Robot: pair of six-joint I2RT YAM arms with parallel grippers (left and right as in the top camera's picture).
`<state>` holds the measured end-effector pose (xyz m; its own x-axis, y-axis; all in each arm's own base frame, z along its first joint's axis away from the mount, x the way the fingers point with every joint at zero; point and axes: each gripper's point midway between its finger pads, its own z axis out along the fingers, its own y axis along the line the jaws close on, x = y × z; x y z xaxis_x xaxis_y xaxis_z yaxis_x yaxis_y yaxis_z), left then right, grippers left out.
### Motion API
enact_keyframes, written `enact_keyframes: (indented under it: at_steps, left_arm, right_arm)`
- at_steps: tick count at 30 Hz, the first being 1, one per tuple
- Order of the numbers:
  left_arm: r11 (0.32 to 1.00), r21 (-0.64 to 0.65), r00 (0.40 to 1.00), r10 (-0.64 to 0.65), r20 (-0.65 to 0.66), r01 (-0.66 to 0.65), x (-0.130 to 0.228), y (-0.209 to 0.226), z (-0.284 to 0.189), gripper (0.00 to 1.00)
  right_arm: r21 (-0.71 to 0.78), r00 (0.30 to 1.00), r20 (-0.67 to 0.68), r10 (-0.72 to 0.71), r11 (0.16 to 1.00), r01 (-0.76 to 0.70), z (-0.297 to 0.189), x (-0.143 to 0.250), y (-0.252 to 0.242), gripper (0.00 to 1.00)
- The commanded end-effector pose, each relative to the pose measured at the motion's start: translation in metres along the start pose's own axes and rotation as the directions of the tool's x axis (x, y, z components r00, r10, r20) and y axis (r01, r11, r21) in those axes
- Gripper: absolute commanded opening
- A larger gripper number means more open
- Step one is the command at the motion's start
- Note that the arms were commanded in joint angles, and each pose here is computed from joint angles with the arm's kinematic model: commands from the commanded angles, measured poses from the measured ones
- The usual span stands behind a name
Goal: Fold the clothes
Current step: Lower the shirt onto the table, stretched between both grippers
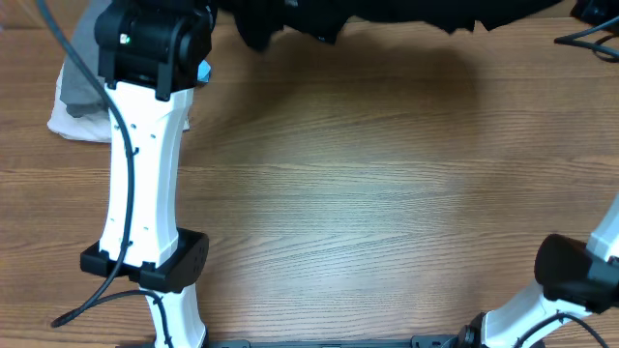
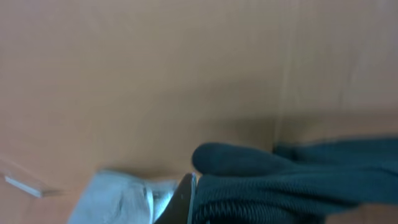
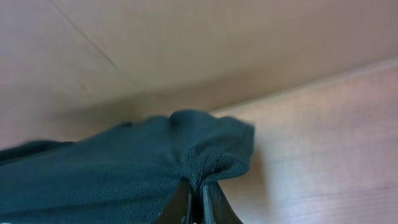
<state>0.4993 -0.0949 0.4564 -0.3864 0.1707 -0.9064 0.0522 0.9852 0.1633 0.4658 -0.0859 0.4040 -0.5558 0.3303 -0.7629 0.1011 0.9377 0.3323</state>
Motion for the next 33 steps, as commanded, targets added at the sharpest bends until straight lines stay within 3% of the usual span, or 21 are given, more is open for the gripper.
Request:
enact_keyframes:
  at_steps: [1,6,13,16,22,28,33]
  left_arm:
    - [0.998,0.059,0.98,0.049,-0.191,-0.039,0.055,-0.015,0.038,0.04]
    - [0.99,0.142,0.883,0.055,-0.466,0.014,0.138,-0.044,0.067,0.04]
    - [0.982,0.165,0.728,0.044,-0.684,0.095,0.204,-0.062,0.065,0.04]
    - [0.978,0.178,0.667,0.062,-0.743,0.107,0.218,-0.063,0.05,0.04]
    - [0.936,0.283,0.649,0.084,-0.756,0.208,0.219,-0.091,0.041,0.04]
    - [0.928,0.31,0.59,0.135,-0.796,0.206,0.239,-0.105,0.03,0.04]
    - [0.95,0.276,0.498,0.171,-0.85,0.146,0.267,-0.1,0.008,0.04]
  right_arm:
    - [0.042,0.987,-0.163,-0.003,0.999,0.01,0.04,0.036,-0.023,0.04]
    - [0.069,0.922,-0.382,0.06,0.997,-0.036,0.069,0.092,-0.038,0.04]
    - [0.111,0.846,-0.516,0.134,0.99,-0.089,0.057,0.127,-0.041,0.04]
    - [0.143,0.816,-0.554,0.166,0.984,-0.103,0.048,0.138,-0.045,0.04]
    - [0.187,0.828,-0.532,0.177,0.978,-0.089,0.026,0.137,-0.045,0.04]
    - [0.253,0.767,-0.6,0.229,0.963,-0.09,-0.012,0.189,-0.052,0.04]
    - [0.287,0.782,-0.557,0.28,0.948,-0.135,-0.032,0.229,-0.056,0.04]
